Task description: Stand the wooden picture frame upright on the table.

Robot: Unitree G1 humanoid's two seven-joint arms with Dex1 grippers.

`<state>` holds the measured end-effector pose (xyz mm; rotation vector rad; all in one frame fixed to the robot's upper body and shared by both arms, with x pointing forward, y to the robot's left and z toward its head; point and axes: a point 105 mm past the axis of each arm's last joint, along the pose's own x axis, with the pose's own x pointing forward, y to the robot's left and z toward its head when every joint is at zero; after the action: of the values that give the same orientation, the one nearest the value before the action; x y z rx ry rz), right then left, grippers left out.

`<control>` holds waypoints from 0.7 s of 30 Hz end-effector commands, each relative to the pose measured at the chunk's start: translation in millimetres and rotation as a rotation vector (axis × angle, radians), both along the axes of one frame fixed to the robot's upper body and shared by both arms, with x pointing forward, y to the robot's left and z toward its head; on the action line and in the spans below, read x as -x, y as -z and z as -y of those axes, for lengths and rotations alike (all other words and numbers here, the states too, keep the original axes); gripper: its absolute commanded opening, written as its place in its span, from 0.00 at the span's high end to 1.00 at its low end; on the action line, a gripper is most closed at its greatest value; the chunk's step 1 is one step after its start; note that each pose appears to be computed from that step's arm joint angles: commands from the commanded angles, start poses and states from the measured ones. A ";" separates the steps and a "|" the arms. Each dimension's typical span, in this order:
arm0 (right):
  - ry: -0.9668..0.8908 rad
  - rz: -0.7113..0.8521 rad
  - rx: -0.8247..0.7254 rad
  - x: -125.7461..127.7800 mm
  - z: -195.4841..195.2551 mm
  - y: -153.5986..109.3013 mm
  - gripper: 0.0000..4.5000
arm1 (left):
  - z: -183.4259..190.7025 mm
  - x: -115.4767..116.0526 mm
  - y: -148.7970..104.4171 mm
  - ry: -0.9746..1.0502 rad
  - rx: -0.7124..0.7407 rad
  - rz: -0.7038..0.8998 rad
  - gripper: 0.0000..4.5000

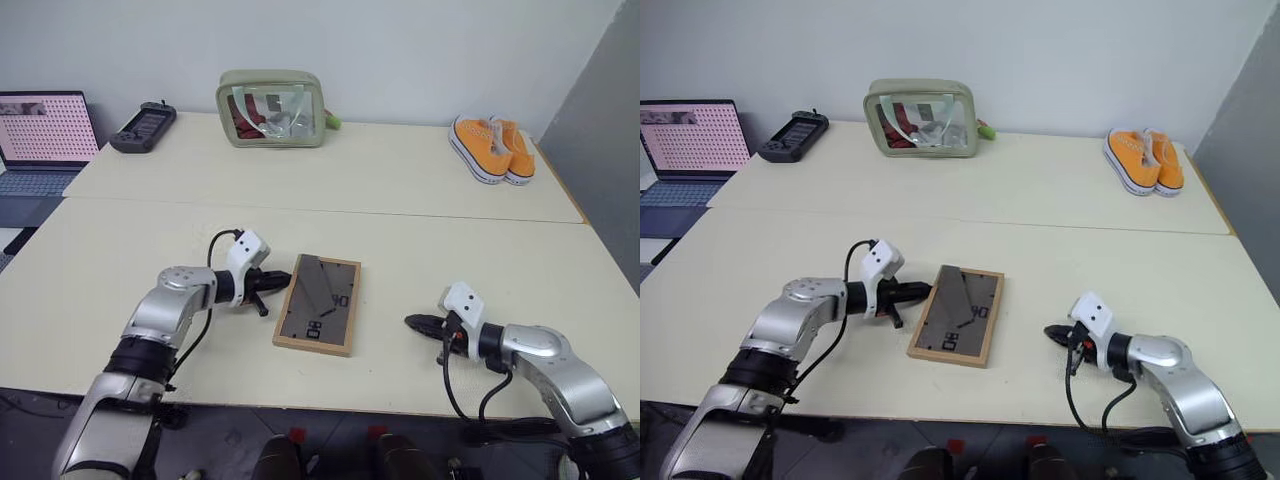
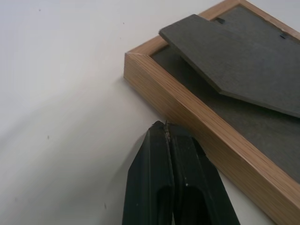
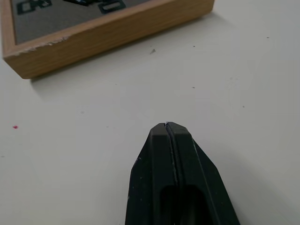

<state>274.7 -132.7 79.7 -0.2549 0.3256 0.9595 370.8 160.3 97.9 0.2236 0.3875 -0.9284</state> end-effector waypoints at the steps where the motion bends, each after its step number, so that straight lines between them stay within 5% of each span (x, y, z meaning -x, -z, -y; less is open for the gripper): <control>1: 0.017 0.050 -0.040 -4.6 -6.0 -15.0 1.00 | 4.0 -6.8 -12.1 0.030 -0.003 0.041 1.00; 6: 0.052 0.084 -0.040 -13.0 -8.1 -17.5 1.00 | -12.9 4.3 -20.3 0.000 0.015 -0.033 1.00; 14: 0.019 0.123 0.019 -23.0 -3.2 -10.7 1.00 | -16.6 81.7 -44.5 0.043 0.104 -0.420 1.00; 21: 0.028 0.199 0.033 -43.1 -14.1 -8.7 1.00 | -12.5 78.7 -49.5 -0.094 0.204 -0.601 1.00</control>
<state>311.7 -122.7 79.5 -0.3400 0.2243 0.8984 287.7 164.9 139.3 -0.2354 0.8417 -0.9869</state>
